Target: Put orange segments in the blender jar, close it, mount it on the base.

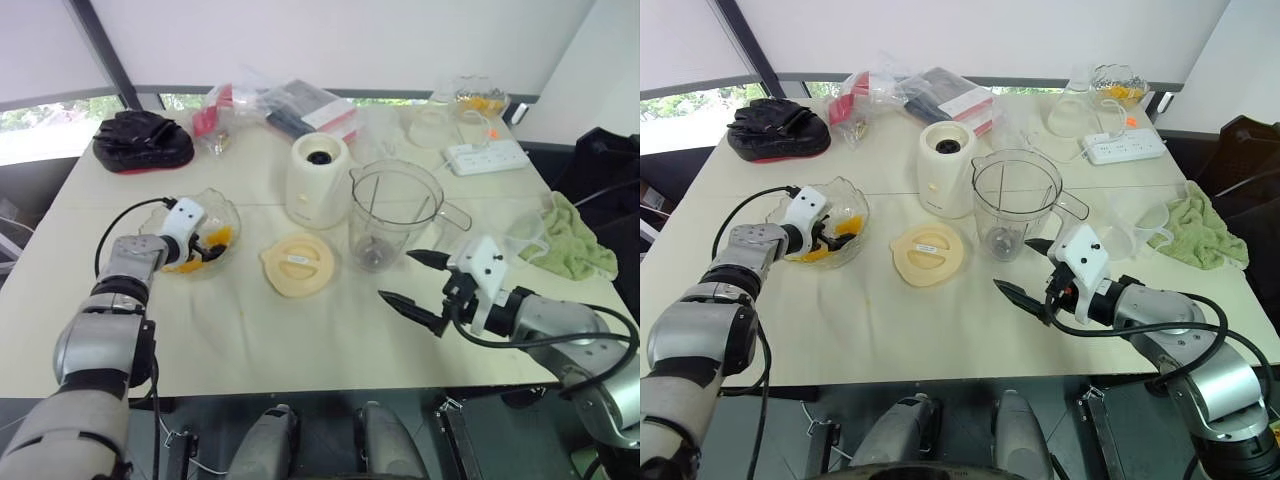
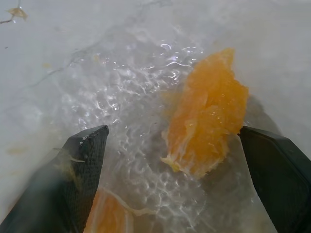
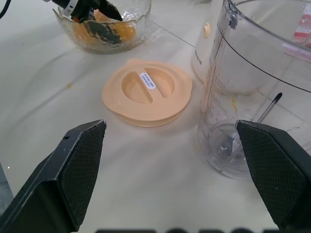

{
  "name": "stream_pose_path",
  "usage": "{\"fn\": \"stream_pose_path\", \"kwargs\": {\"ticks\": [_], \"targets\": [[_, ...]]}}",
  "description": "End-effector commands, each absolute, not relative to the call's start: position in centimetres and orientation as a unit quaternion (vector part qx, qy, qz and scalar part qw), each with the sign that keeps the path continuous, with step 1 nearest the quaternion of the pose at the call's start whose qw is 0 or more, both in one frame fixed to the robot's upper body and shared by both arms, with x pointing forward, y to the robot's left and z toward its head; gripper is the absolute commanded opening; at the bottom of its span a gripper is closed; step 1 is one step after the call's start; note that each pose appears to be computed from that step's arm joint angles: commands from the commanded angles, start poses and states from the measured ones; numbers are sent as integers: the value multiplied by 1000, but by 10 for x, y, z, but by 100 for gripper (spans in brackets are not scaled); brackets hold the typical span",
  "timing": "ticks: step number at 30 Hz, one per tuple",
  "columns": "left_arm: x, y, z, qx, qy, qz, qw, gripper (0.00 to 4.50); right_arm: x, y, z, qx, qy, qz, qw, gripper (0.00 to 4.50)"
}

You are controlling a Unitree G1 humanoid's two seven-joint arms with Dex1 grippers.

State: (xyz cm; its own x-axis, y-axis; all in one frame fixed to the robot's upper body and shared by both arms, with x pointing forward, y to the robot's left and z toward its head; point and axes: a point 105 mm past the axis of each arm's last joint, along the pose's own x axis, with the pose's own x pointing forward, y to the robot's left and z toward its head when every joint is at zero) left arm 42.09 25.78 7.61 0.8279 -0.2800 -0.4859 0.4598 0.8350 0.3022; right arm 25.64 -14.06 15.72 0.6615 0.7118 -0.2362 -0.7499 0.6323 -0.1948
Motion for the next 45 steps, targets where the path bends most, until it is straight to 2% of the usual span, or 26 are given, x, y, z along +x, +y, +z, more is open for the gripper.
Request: {"fn": "stream_pose_path", "kwargs": {"ticks": [1, 4, 7, 13, 14, 31, 45], "targets": [[427, 255, 87, 202, 198, -192, 940, 444, 256, -142, 169, -158, 47, 402, 901, 450], [428, 253, 87, 195, 199, -191, 941, 444, 257, -142, 170, -159, 46, 400, 901, 450], [428, 249, 84, 190, 203, -197, 940, 358, 258, -144, 171, -161, 44, 395, 903, 450], [427, 241, 81, 174, 212, -213, 938, 34, 259, -144, 173, -164, 42, 393, 904, 450], [427, 240, 79, 171, 217, -214, 937, 2, 259, -145, 173, -165, 42, 393, 904, 450], [423, 249, 79, 143, 217, -208, 943, 2, 263, -143, 173, -171, 37, 394, 902, 450], [420, 263, 124, 40, 108, -242, 963, 2, 266, -139, 170, -167, 38, 405, 898, 450]]}}
